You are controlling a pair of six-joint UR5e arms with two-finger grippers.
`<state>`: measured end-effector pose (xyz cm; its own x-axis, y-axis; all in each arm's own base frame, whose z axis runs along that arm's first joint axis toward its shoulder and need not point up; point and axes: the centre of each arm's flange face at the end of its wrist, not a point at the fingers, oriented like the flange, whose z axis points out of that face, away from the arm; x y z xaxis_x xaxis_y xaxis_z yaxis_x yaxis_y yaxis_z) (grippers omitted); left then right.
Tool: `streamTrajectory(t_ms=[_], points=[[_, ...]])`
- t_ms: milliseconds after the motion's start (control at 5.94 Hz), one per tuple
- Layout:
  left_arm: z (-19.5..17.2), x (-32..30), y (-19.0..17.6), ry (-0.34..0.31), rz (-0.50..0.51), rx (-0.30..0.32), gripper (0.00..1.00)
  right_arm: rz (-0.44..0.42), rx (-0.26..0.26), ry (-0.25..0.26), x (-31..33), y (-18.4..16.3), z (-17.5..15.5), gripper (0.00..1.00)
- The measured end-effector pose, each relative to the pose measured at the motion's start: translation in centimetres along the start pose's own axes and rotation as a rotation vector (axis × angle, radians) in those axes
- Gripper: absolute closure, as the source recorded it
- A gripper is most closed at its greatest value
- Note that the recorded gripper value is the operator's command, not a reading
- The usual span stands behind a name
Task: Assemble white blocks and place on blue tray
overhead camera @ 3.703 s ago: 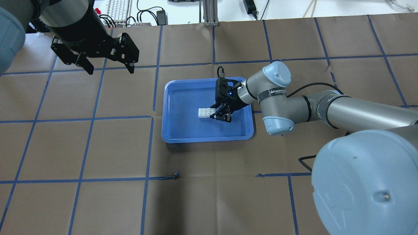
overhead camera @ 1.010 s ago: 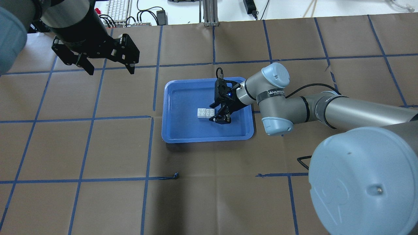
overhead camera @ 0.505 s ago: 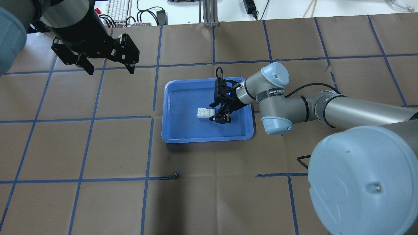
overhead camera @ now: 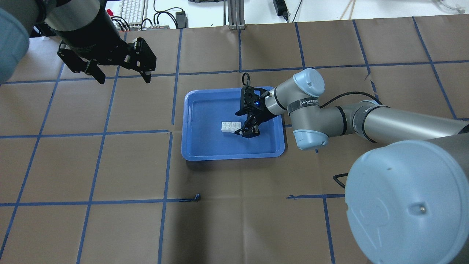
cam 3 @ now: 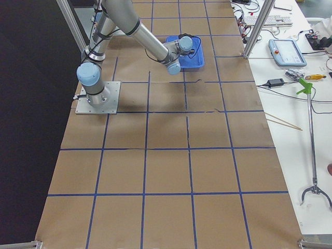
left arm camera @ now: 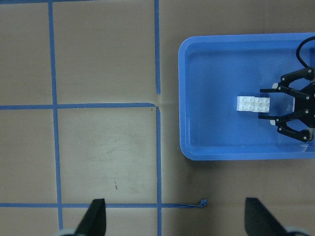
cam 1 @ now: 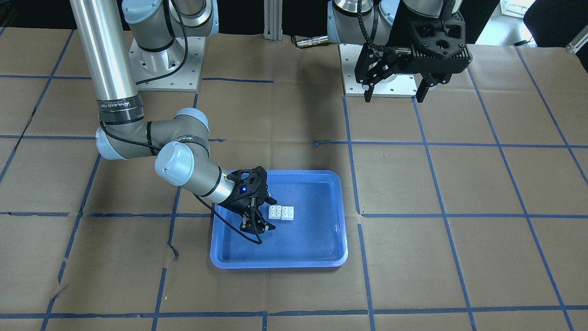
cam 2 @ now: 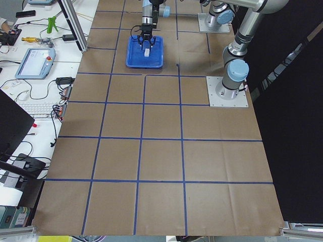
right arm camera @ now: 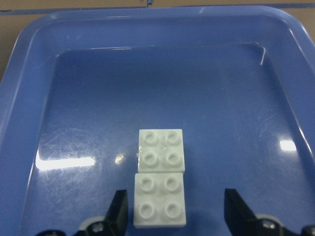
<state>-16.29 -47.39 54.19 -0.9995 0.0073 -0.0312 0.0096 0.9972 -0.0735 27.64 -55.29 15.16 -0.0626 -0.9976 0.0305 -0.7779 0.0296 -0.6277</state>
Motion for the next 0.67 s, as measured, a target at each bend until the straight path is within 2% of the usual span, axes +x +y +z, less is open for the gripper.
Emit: streamTrajectory(t_ms=[505,673], points=[[-0.1,0.0,0.0,0.0,0.0,0.001,0.01,0.109,-0.016,0.057,1.9,-2.8,-3.8,0.0],[-0.1,0.0,0.0,0.0,0.0,0.001,0.01,0.154,-0.058,0.06,1.9,-4.0,-6.4,0.0]])
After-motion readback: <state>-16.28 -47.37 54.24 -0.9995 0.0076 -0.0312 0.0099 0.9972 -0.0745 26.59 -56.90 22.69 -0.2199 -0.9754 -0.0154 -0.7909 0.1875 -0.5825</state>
